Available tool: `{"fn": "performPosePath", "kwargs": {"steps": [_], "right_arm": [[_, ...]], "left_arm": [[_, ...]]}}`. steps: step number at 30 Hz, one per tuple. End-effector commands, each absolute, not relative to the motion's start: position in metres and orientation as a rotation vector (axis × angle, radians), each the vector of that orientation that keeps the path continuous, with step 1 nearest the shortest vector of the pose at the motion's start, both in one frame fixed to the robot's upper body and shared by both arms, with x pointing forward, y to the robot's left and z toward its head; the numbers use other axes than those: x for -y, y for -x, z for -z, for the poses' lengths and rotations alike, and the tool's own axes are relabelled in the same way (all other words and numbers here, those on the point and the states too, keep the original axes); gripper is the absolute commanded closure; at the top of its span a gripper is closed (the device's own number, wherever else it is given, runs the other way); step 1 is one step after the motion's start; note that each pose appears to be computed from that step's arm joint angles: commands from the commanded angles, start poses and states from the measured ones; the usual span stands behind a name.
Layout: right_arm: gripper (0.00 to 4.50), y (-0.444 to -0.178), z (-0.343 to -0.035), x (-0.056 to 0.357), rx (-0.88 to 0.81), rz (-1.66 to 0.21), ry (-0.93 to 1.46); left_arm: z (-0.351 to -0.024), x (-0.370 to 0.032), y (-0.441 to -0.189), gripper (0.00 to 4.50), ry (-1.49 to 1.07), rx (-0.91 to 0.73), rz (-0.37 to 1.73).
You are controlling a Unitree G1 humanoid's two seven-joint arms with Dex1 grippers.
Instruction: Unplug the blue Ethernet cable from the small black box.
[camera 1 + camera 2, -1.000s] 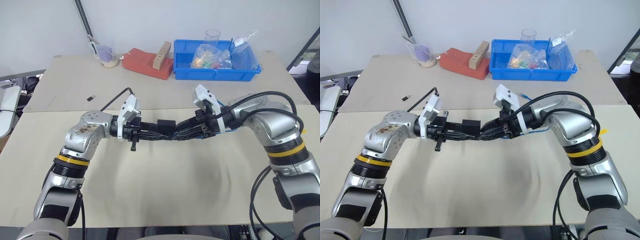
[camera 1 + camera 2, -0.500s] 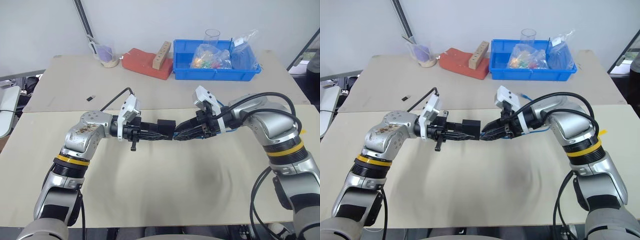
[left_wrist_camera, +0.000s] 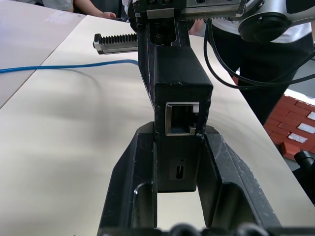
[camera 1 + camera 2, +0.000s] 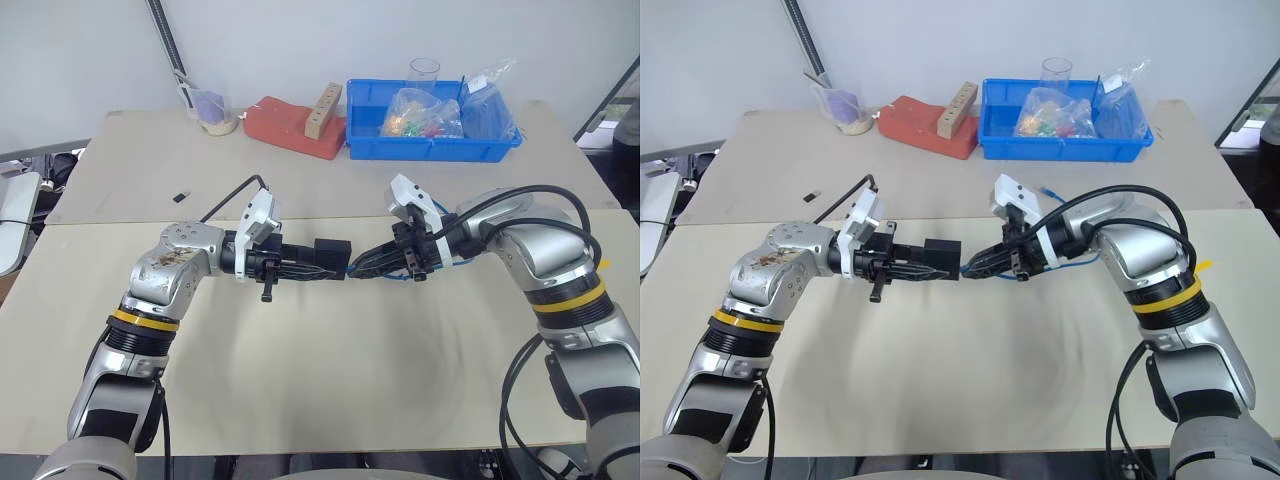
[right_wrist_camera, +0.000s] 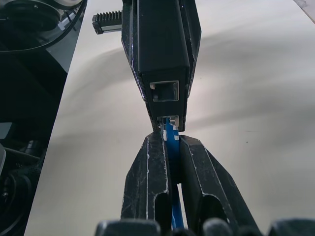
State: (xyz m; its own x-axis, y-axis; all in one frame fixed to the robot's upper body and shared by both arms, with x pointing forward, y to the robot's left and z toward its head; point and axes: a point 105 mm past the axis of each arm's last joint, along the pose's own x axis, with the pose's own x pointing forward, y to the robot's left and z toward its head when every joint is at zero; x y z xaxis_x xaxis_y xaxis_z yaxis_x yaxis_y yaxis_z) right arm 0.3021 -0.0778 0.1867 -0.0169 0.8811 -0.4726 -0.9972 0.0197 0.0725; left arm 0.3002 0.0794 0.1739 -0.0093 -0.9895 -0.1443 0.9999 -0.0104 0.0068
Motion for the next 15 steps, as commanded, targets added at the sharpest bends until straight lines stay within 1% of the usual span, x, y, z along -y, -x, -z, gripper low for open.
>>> {"fn": "performPosePath", "kwargs": {"steps": [1,4,7,11,13,15], "right_arm": [[4.47,-0.301,-0.201,0.074,-0.388,-1.558,0.367],[4.47,-0.301,-0.199,0.077,-0.394,-1.555,0.396],[4.47,-0.299,-0.19,0.102,-0.441,-1.525,0.447],[4.47,-0.299,-0.167,0.149,-0.543,-1.423,0.473],[4.47,-0.302,-0.153,0.159,-0.538,-1.368,0.509],[4.47,-0.307,-0.143,0.159,-0.499,-1.315,0.538]], "left_arm": [[-0.185,-0.074,-0.294,3.93,-0.166,-0.048,1.617],[-0.184,-0.074,-0.294,3.93,-0.169,-0.05,1.616],[-0.184,-0.082,-0.295,3.93,-0.174,-0.058,1.589],[-0.181,-0.094,-0.296,3.93,-0.174,-0.072,1.544],[-0.176,-0.097,-0.297,3.93,-0.167,-0.075,1.513],[-0.17,-0.1,-0.298,3.93,-0.171,-0.069,1.475]]}}
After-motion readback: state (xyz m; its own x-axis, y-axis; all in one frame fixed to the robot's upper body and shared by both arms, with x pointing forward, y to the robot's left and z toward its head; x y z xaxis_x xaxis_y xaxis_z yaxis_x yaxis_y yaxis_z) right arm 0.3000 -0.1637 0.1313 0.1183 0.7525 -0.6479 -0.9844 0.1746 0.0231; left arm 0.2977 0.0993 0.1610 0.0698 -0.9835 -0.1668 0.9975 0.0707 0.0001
